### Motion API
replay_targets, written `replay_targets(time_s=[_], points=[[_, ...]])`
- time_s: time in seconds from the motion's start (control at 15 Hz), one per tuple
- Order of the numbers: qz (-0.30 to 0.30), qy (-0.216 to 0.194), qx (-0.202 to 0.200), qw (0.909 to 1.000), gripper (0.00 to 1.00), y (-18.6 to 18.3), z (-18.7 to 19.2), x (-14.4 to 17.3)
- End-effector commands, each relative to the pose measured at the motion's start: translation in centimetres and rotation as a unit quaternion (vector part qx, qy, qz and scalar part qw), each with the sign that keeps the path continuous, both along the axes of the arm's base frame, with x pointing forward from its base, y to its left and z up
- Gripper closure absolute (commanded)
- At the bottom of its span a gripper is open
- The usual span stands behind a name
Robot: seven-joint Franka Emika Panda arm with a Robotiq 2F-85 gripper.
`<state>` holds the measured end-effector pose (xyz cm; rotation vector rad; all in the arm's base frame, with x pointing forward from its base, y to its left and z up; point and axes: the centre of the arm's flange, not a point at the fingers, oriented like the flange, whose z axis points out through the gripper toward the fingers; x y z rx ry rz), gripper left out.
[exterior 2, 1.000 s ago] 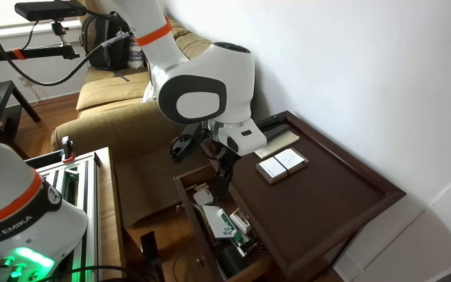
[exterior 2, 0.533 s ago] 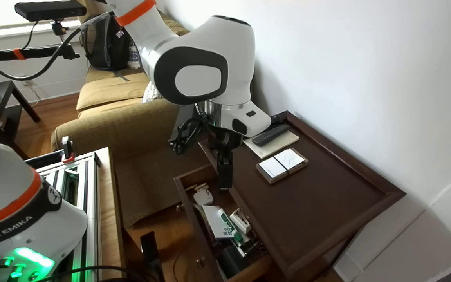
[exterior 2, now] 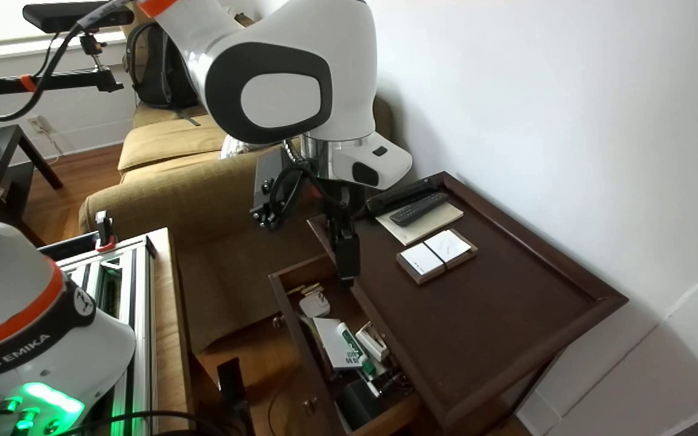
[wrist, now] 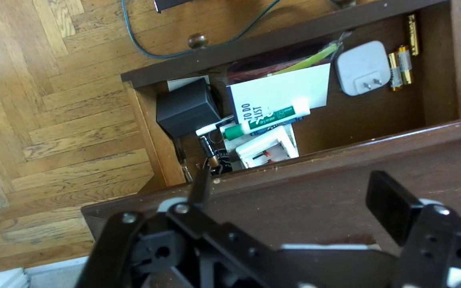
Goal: Pick up the green marker and put it in the open drawer
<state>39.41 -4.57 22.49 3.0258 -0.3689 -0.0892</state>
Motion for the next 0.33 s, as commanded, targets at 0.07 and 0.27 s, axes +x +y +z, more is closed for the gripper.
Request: replay_targets(time_s=[0.07, 0.27], points=[[0.0, 0.001, 0.0, 1.0, 0.0, 0.03, -0.14, 0.09], [0.001, 0.002, -0.001, 1.0, 0.0, 0.07, -0.2, 0.13]])
